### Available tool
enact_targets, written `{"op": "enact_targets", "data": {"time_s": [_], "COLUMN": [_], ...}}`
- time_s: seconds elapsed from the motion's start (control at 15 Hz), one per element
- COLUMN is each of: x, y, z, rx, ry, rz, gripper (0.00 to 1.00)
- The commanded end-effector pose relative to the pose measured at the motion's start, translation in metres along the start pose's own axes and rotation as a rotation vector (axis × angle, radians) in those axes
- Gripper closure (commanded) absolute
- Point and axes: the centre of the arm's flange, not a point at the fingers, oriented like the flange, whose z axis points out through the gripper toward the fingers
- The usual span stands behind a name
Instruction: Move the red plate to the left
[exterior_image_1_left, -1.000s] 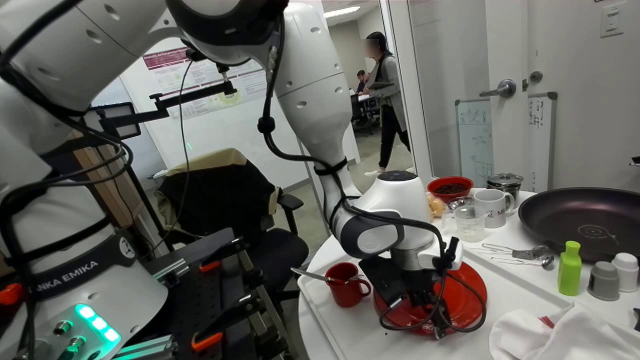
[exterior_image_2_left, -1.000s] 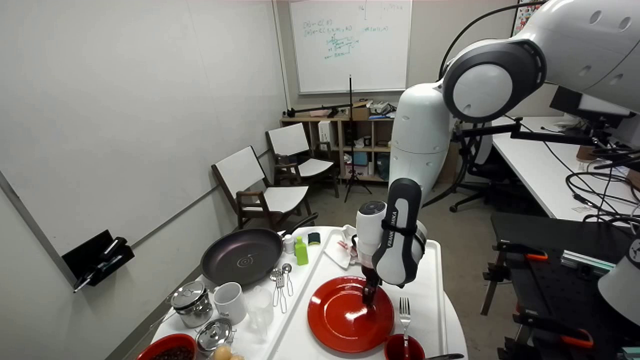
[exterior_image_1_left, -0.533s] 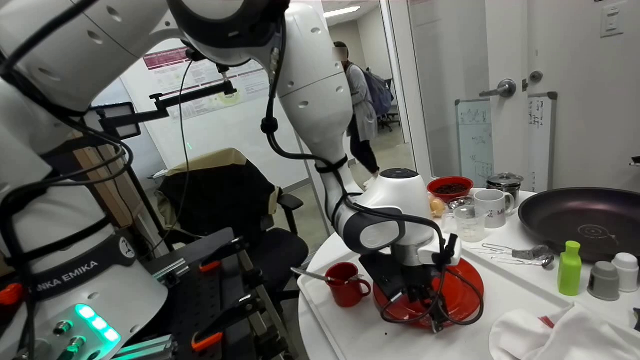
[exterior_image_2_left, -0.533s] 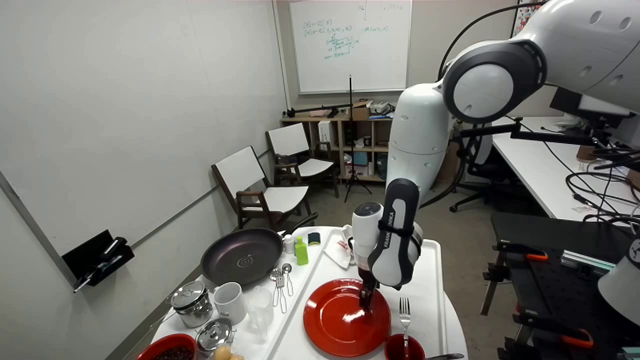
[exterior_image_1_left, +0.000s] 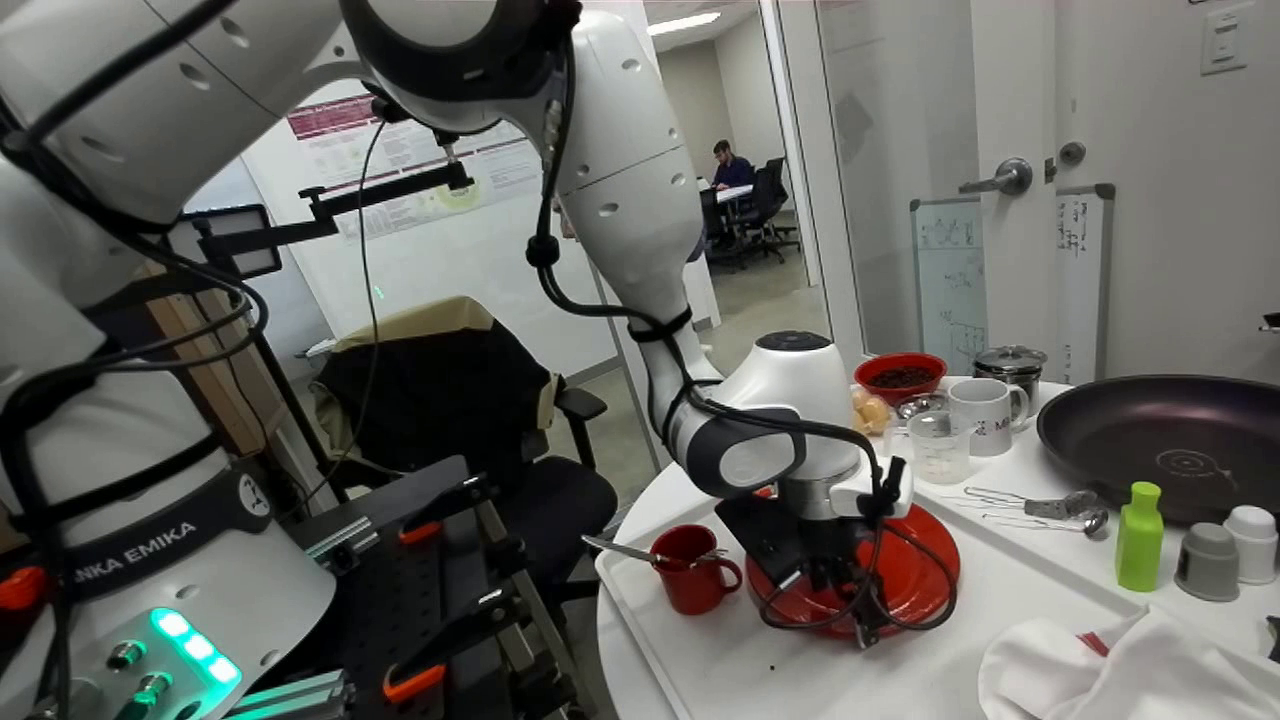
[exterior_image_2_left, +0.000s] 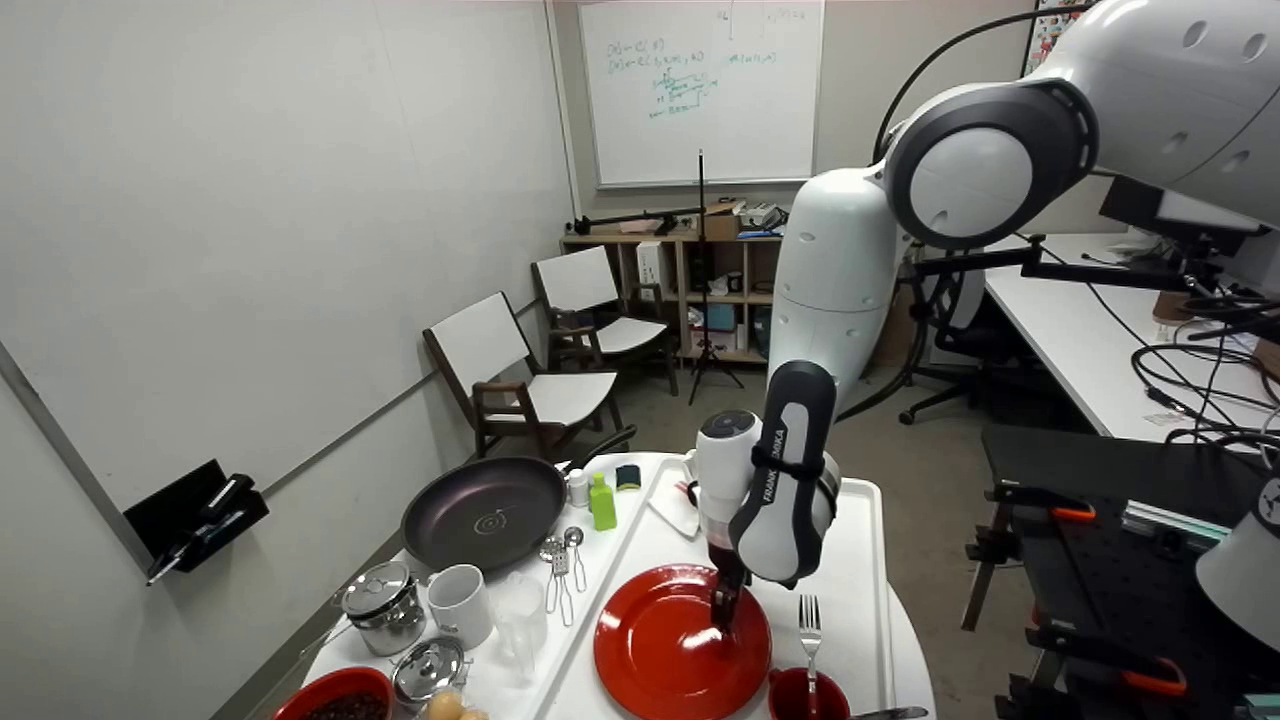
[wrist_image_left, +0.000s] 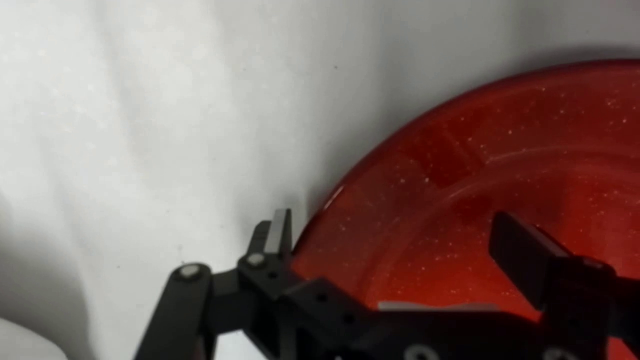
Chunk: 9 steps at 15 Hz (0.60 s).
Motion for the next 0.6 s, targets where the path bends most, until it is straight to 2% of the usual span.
{"op": "enact_targets", "data": {"time_s": [0.0,0.53], "x": [0.007,0.010], "y": [-0.013,-0.036], "z": [0.001,-0.002], "rx": [-0.002,-0.005], "ry": [0.001,0.015], "rz": [-0.039,-0.082], "gripper": [0.00,0.00]}}
